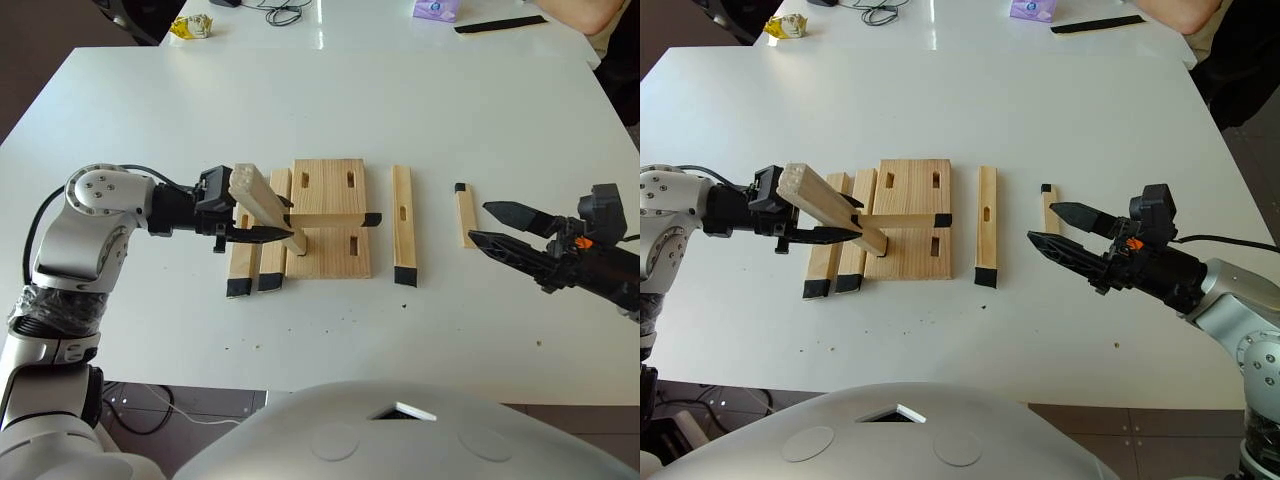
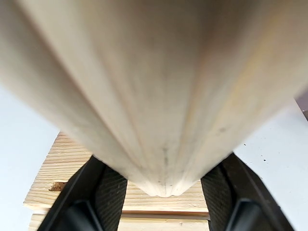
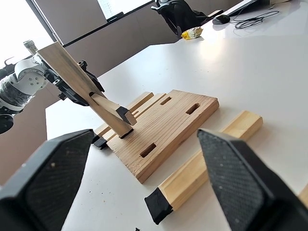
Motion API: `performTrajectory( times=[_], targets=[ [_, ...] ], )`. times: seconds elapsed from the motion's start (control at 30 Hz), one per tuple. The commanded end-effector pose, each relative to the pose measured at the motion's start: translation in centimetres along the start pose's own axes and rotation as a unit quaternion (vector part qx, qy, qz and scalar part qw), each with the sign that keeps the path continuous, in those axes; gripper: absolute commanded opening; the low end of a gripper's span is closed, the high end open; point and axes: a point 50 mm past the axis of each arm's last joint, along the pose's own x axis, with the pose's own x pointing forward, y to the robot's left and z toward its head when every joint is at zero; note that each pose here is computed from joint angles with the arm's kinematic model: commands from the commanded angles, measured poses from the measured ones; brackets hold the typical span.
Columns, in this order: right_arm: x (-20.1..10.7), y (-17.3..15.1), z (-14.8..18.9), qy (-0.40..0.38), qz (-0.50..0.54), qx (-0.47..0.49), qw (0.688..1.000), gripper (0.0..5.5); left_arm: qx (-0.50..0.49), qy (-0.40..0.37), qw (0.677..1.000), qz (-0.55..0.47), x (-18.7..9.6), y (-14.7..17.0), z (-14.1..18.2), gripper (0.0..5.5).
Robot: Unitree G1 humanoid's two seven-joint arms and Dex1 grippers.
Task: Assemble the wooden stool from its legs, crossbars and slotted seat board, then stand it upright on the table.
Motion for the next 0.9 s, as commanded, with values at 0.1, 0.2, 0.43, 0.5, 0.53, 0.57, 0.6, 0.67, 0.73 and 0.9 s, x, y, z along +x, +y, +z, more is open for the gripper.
performTrajectory(
  times=[0.1, 0.2, 0.43, 0.5, 0.53, 0.57, 0.6, 0.67, 0.73, 0.9],
  targets=[
    [0.1, 0.3, 0.0, -0.004, 0.001, 0.002, 1.0, 3.97, -0.061, 0.088, 0.994, -0.001, 0.7, -1.3, -3.5, 2.06],
    [0.2, 0.3, 0.0, -0.005, 0.001, 0.002, 1.0, 3.97, -0.063, 0.087, 0.994, 0.022, 0.8, -0.7, -3.4, 2.41],
    [0.3, 0.2, -0.1, -0.008, 0.002, 0.002, 1.0, 3.97, -0.076, 0.097, 0.992, 0.04, 1.0, -0.2, -4.0, 3.45],
    [0.3, 0.2, -0.2, -0.008, 0.001, 0.003, 1.0, 3.97, -0.079, 0.085, 0.992, 0.051, 0.7, 0.2, -3.7, 3.72],
    [0.2, 0.2, -0.2, -0.009, 0.0, 0.003, 1.0, 3.97, -0.079, 0.081, 0.992, 0.061, 0.4, 0.5, -3.5, 3.91],
    [0.1, 0.2, -0.2, -0.009, -0.001, 0.003, 1.0, 3.97, -0.079, 0.078, 0.991, 0.072, 0.0, 0.8, -3.3, 4.07],
    [0.0, 0.3, -0.2, -0.009, -0.002, 0.003, 1.0, 3.97, -0.078, 0.077, 0.991, 0.082, -0.6, 1.0, -3.1, 4.24],
    [-0.2, 0.4, -0.2, -0.01, -0.006, 0.002, 1.0, 3.97, -0.087, 0.072, 0.99, 0.088, -1.9, 1.1, -2.6, 4.24],
    [-0.5, 0.5, -0.2, -0.011, -0.011, 0.002, 1.0, 3.97, -0.096, 0.075, 0.989, 0.084, -3.2, 0.6, -2.0, 4.24],
    [-1.4, 1.0, -0.4, -0.017, -0.032, 0.001, 0.999, 3.97, -0.138, 0.096, 0.974, 0.155, -6.4, 0.4, -1.2, 4.24]
  ],
)
